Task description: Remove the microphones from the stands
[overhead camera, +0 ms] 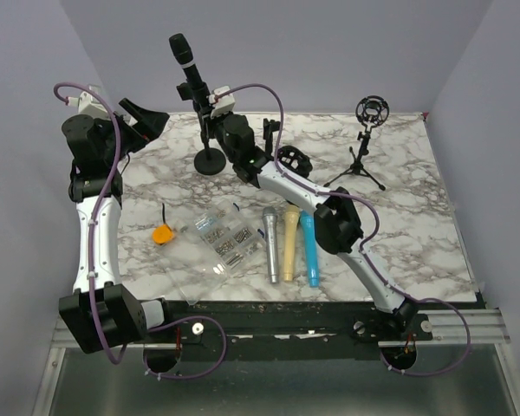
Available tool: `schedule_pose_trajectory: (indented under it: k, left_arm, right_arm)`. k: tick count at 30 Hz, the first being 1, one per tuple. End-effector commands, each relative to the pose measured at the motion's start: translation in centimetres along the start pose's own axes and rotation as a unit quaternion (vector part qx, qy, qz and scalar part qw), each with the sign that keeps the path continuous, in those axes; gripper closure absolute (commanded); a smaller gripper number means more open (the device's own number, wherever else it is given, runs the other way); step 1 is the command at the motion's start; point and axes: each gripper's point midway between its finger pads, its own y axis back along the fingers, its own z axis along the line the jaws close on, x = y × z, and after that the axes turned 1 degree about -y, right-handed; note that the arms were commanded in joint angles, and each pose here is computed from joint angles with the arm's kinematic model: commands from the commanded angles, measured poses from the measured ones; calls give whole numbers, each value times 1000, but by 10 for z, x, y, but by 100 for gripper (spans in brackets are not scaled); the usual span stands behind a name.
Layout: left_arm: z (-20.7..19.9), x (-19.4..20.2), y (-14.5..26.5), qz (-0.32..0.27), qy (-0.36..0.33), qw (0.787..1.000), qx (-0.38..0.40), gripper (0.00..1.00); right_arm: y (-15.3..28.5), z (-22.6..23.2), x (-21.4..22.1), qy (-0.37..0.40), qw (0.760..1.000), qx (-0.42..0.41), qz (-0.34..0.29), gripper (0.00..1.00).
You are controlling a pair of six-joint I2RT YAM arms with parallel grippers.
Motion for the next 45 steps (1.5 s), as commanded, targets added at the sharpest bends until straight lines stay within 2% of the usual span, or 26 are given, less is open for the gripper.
schedule_pose_trajectory:
  k: [1, 6, 9, 12, 20, 27, 32, 39, 42, 45]
  left_arm:
    - [-4, -7, 6, -11, -10, 1000, 12, 6]
    - [1, -7, 6, -10, -5, 1000, 10, 6]
    - [1, -8, 4, -15, -6, 1000, 26, 6]
    - [0, -8, 2, -17, -14, 999, 45, 6]
    - [-2, -7, -8, -20, -14, 995, 98, 10]
    - [-17, -12, -28, -16, -26, 979, 204, 13]
    - [-33, -10, -40, -39, -92, 950, 295, 11]
    - [-33, 9, -70, -62, -171, 933, 311, 4]
    - [-38, 30, -87, -62, -206, 919, 331, 1]
    - [-41, 44, -97, -91, -240, 898, 357, 1]
  right_arm:
    - [-4, 0, -12, 9, 999, 10, -33, 67]
    - [-4, 0, -15, 24, 999, 5, -38, 81]
    - [-1, 5, -19, 41, 998, -20, -39, 88]
    - [1, 9, -22, 38, 997, -57, -26, 99]
    - [17, 5, -38, 17, 983, -182, 5, 99]
    - [32, -13, -49, -22, 959, -281, 25, 99]
    - [43, -13, -52, -46, 931, -362, 36, 99]
    - [54, -25, -41, -57, 909, -410, 55, 99]
    - [57, -25, -39, -55, 902, -424, 60, 99]
    - [58, -29, -33, -61, 898, -431, 67, 99]
